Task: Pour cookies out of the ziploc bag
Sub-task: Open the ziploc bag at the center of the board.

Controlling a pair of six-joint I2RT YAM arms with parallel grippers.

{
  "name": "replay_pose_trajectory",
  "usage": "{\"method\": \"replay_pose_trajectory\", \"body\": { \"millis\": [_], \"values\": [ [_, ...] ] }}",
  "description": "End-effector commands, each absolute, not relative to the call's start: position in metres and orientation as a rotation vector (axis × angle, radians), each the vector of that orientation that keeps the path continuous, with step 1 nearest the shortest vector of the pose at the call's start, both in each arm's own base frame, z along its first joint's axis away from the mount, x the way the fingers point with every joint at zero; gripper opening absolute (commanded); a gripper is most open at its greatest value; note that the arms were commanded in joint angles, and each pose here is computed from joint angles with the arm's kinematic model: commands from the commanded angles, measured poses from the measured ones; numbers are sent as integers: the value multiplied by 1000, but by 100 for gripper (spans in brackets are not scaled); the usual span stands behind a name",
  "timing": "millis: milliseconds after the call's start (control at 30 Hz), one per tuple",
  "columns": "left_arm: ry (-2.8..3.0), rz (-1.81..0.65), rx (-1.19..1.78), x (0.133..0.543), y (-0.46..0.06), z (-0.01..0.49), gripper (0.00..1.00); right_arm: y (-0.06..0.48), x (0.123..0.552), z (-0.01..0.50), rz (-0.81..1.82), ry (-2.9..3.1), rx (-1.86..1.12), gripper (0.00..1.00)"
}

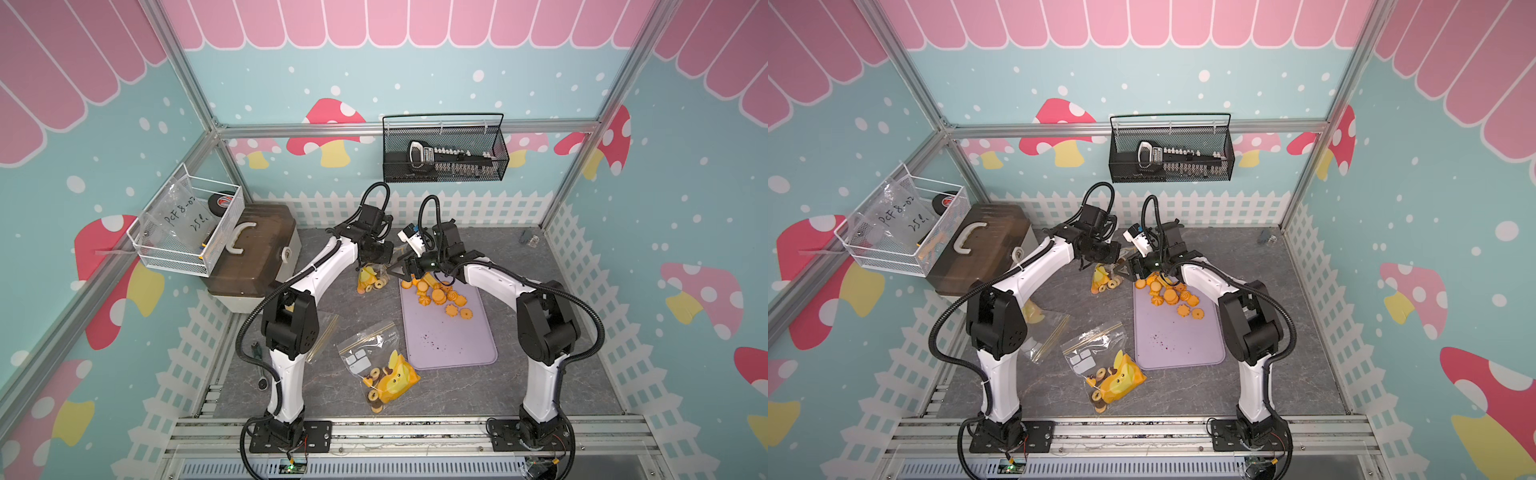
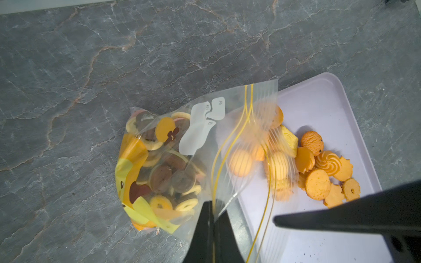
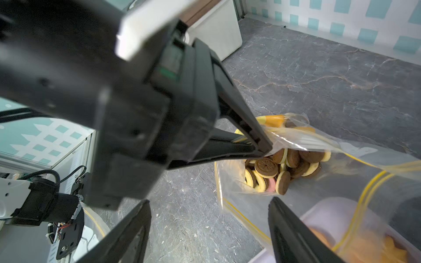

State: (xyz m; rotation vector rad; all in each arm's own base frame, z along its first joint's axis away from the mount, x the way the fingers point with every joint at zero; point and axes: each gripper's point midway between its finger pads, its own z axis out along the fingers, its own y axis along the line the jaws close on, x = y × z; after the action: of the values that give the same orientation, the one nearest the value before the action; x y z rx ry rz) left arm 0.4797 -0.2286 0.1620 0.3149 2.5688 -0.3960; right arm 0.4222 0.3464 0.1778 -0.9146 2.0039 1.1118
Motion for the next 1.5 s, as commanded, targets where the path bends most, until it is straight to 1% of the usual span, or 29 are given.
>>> {"method": "replay_pose_trajectory", "body": {
  "millis": [0, 367, 500, 567, 667, 800, 900, 1000, 1033, 1133, 1200, 1233, 1267, 1300, 1333, 1400, 1467],
  "values": [
    [2550, -427, 321, 485, -232, 170, 0, 354, 424, 180, 1105, 1958, -961, 78],
    [2556, -457, 311, 488, -234, 168, 0, 367, 423, 164, 1092, 1982, -978, 69],
    [2559, -464, 312, 487, -235, 167, 0, 369, 426, 157, 1092, 2004, -964, 63],
    [2562, -466, 310, 487, -235, 166, 0, 370, 429, 154, 1092, 2017, -953, 57],
    [2559, -470, 309, 487, -235, 167, 0, 371, 433, 149, 1076, 2040, -937, 50],
    [2558, -478, 312, 487, -236, 168, 0, 370, 436, 145, 1066, 2054, -934, 38],
    [2558, -476, 306, 488, -234, 168, 0, 371, 434, 145, 1079, 2059, -936, 25],
    [2561, -479, 296, 489, -233, 167, 0, 371, 432, 145, 1086, 2067, -935, 9],
    [2563, -481, 288, 489, -233, 166, 0, 371, 432, 144, 1089, 2070, -935, 6],
    [2560, -498, 283, 490, -233, 168, 0, 370, 431, 143, 1093, 2085, -922, 3],
    [2556, -510, 285, 490, -234, 168, 8, 369, 431, 144, 1099, 2093, -910, 2],
    [2555, -519, 287, 490, -235, 169, 16, 369, 431, 145, 1104, 2098, -903, 2],
    [2555, -526, 291, 488, -235, 170, 28, 369, 431, 147, 1112, 2101, -894, 1],
    [2554, -531, 297, 487, -236, 171, 39, 369, 431, 149, 1117, 2100, -887, 1],
    [2545, -539, 299, 486, -235, 174, 47, 370, 431, 150, 1123, 2102, -879, 1],
    [2528, -529, 277, 483, -229, 179, 68, 369, 434, 153, 1142, 2110, -854, 1],
    [2481, -523, 221, 482, -215, 191, 94, 368, 439, 157, 1154, 2119, -821, 1]
  ]
}}
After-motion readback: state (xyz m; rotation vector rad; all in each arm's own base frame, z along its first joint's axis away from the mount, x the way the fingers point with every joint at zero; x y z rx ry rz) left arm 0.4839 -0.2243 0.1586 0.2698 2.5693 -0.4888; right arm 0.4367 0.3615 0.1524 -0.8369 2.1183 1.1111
